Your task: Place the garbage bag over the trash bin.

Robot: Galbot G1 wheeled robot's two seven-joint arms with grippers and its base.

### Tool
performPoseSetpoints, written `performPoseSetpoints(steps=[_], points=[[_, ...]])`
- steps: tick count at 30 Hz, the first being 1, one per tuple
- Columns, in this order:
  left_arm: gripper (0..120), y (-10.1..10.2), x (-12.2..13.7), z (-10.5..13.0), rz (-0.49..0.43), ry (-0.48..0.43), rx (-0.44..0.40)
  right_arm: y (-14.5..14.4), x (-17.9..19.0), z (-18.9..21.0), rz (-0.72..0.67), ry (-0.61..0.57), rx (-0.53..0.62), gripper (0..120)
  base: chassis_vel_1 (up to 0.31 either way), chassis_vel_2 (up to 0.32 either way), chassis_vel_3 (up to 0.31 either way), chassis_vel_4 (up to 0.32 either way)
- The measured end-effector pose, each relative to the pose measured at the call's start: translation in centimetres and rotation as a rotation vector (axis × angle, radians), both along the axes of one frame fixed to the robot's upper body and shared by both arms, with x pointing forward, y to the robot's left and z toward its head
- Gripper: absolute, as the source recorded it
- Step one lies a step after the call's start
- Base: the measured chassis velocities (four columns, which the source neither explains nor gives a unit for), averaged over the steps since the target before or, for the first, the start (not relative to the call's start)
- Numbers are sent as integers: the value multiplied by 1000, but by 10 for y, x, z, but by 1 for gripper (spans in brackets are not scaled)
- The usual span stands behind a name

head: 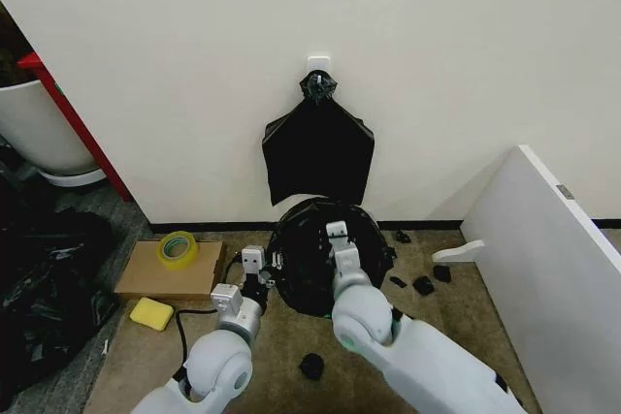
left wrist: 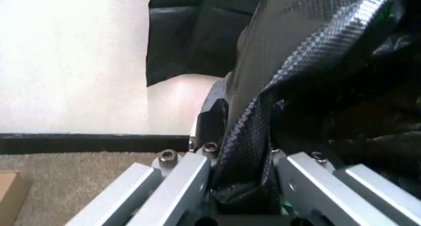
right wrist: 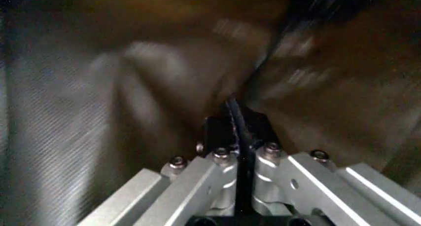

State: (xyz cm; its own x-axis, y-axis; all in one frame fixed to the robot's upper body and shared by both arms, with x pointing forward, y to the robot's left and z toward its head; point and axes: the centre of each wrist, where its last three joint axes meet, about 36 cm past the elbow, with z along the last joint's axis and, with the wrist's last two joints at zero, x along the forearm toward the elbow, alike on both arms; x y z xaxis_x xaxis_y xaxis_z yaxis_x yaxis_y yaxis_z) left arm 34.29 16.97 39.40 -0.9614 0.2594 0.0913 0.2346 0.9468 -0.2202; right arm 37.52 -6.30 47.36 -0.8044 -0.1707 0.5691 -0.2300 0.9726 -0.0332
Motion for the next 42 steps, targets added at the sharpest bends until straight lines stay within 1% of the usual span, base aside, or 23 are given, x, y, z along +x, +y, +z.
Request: performPoseSetpoints(steps=[1, 2, 3, 4, 6, 9, 10, 13, 16, 20, 23, 26, 28, 31, 32, 34, 37, 39, 42], points=[[0, 0, 0, 0, 0, 0, -1, 0, 0, 5, 7, 36, 9, 0, 0, 0, 0, 0], [0, 0, 0, 0, 0, 0, -1, 0, 0, 5, 7, 36, 9, 0, 0, 0, 0, 0], [0, -1, -1, 1, -1, -1, -2, 2, 1, 10, 15, 78, 17, 0, 0, 0, 0, 0], [0, -1, -1, 2, -2, -3, -4, 3, 2, 10, 18, 93, 16, 0, 0, 0, 0, 0], [0, 0, -3, 4, -6, -8, -5, 8, 10, 0, 12, 107, -18, 0, 0, 0, 0, 0], [0, 2, -5, 7, -7, -14, -1, 12, 26, -19, -11, 76, -104, 0, 0, 0, 0, 0], [0, 2, -5, 7, -7, -14, -1, 12, 26, -19, -11, 76, -104, 0, 0, 0, 0, 0], [0, 4, -5, 9, -9, -17, 0, 10, 32, -31, -20, 43, -166, 0, 0, 0, 0, 0], [0, 4, -5, 10, -9, -18, 0, 8, 38, -48, -25, -41, -278, 0, 0, 0, 0, 0], [0, 3, -5, 10, -8, -18, -3, 6, 41, -54, -24, -79, -320, 0, 0, 0, 0, 0], [0, 3, -4, 10, -7, -19, -4, 6, 38, -48, -14, -101, -288, 0, 0, 0, 0, 0], [0, 3, -3, 9, -6, -17, -2, 9, 29, -31, 11, -127, -214, 0, 0, 0, 0, 0], [0, 3, -2, 7, -7, -14, -1, 13, 25, -16, 30, -98, -150, 0, 0, 0, 0, 0], [0, 2, -2, 7, -7, -13, -2, 15, 25, -12, 34, -68, -130, 0, 0, 0, 0, 0], [0, 1, -2, 7, -8, -13, -4, 18, 26, -11, 36, -41, -123, 0, 0, 0, 0, 0], [0, 1, -2, 7, -9, -13, -5, 21, 31, -17, 32, -18, -134, 0, 0, 0, 0, 0], [0, 1, -2, 7, -9, -13, -5, 27, 46, -37, 5, 29, -193, 0, 0, 0, 0, 0], [0, 1, -2, 7, -8, -14, -5, 28, 47, -41, 2, 32, -205, 0, 0, 0, 0, 0], [0, 2, -2, 8, -5, -15, -5, 26, 48, -59, 0, 19, -273, 0, 0, 0, 0, 0]])
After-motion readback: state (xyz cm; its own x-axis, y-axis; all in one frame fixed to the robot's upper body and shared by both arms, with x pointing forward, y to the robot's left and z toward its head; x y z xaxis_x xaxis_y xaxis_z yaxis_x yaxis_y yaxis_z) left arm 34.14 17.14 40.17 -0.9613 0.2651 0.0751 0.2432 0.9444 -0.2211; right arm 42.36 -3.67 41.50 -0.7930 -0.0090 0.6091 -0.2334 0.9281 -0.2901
